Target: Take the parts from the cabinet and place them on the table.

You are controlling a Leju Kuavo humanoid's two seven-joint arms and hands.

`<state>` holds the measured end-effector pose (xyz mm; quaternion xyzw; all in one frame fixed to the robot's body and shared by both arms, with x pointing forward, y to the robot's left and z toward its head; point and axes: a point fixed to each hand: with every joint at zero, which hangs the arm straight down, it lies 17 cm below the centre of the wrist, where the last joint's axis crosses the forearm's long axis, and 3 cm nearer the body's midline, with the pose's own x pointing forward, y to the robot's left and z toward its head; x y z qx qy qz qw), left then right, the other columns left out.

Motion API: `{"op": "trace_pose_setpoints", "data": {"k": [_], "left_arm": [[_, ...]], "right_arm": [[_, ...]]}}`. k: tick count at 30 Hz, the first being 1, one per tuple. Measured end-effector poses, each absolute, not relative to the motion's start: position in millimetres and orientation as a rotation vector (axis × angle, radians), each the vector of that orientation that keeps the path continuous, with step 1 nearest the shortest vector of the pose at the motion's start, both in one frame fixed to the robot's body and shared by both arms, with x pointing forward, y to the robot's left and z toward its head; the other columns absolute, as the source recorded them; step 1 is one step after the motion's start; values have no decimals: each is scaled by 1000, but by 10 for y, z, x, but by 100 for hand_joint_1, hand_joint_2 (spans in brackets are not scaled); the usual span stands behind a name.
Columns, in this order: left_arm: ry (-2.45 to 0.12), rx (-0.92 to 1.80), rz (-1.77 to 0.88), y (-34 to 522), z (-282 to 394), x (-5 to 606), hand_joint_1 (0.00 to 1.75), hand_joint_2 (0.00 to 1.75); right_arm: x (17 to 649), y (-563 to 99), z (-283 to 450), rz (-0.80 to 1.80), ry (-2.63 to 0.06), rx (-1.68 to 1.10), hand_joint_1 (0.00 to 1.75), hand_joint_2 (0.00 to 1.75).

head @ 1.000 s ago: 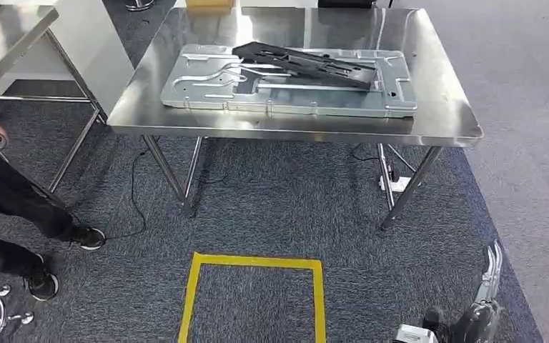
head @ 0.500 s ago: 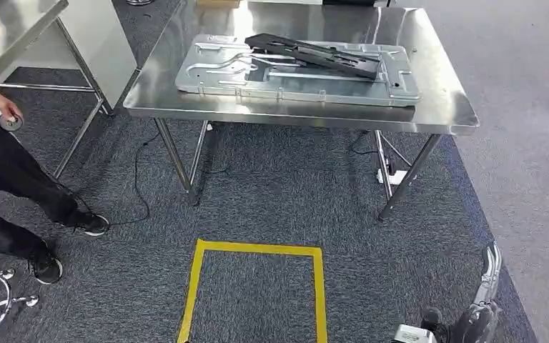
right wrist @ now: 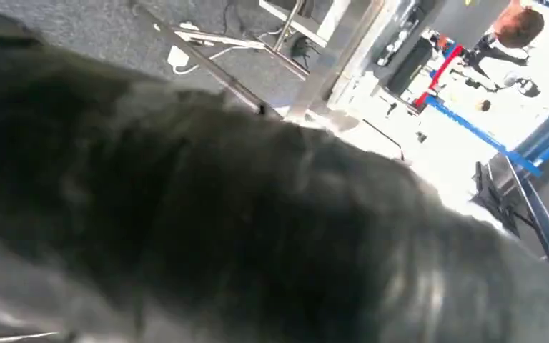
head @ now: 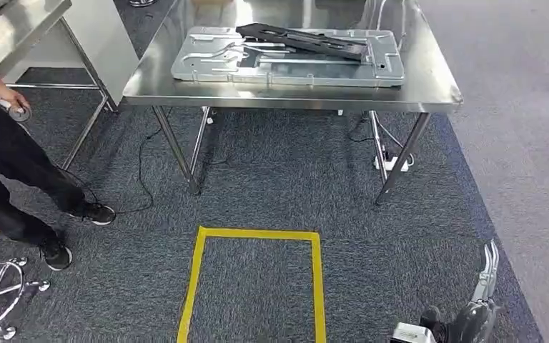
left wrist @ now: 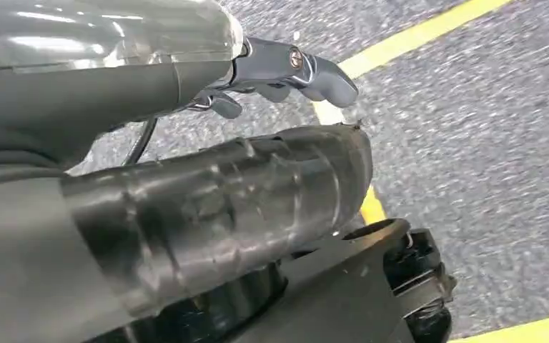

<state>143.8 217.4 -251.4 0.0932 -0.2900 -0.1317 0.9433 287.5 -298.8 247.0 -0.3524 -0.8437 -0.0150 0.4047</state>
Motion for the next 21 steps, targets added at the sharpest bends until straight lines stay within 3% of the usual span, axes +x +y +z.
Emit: {"op": "trace_pose_setpoints", "data": {"k": [21], "left_arm": [[-593,194,-267,2197,-2513,1448,0,0]], "right_arm": [[2868,-2982,2434,-42,-2120,-883,0,0]]}}
